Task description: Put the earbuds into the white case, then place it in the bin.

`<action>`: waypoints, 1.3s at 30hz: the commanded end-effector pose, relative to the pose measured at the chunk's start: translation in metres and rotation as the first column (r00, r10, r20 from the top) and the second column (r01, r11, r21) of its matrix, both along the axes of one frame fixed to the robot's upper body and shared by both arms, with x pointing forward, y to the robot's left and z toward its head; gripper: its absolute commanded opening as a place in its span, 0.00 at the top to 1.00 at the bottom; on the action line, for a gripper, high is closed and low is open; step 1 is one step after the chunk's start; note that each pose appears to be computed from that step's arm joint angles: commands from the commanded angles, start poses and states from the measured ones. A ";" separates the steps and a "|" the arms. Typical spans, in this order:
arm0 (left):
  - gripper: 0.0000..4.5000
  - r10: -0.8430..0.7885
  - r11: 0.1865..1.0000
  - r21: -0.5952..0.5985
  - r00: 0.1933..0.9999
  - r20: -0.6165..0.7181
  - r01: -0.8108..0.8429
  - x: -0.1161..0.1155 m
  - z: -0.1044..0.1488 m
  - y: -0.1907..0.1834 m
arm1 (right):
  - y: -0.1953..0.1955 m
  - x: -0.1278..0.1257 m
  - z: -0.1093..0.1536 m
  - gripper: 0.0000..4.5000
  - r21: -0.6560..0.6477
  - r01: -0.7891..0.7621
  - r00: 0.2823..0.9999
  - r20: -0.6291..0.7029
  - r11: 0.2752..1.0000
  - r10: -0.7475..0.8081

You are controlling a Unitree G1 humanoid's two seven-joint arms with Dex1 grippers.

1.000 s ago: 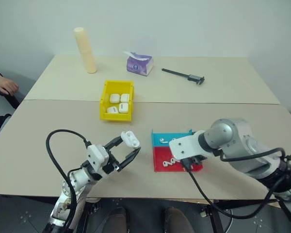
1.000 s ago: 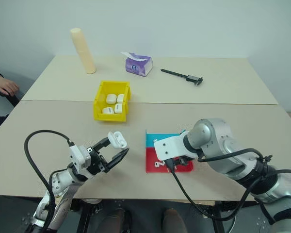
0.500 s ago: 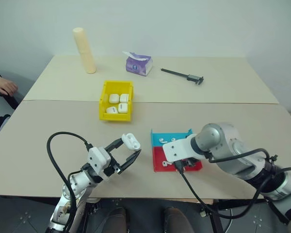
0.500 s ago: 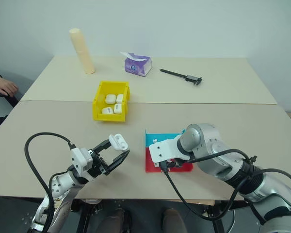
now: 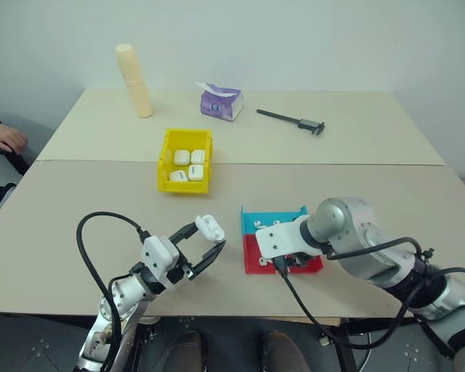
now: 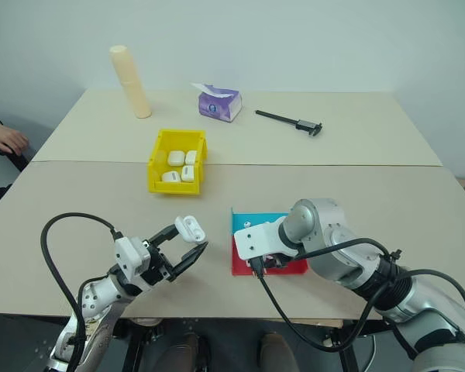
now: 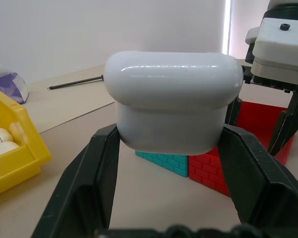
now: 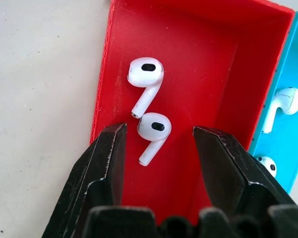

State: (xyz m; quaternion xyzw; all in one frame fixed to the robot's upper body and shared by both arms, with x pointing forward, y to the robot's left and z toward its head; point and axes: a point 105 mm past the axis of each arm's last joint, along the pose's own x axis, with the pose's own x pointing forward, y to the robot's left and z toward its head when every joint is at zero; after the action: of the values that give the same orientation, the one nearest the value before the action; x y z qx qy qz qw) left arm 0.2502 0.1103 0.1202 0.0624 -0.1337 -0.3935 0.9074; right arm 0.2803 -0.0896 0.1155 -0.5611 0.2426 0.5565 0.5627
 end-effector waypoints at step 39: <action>0.40 0.013 1.000 0.018 0.999 0.033 -0.014 0.001 0.005 -0.005 | -0.001 0.000 -0.002 0.75 -0.016 -0.014 0.999 0.036 1.000 0.014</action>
State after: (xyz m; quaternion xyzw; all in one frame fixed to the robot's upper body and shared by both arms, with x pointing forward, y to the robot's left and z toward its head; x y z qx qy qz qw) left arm 0.2514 0.1068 0.1165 0.0734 -0.1275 -0.3897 0.9091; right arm 0.2788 -0.0911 0.1107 -0.5641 0.2440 0.5563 0.5593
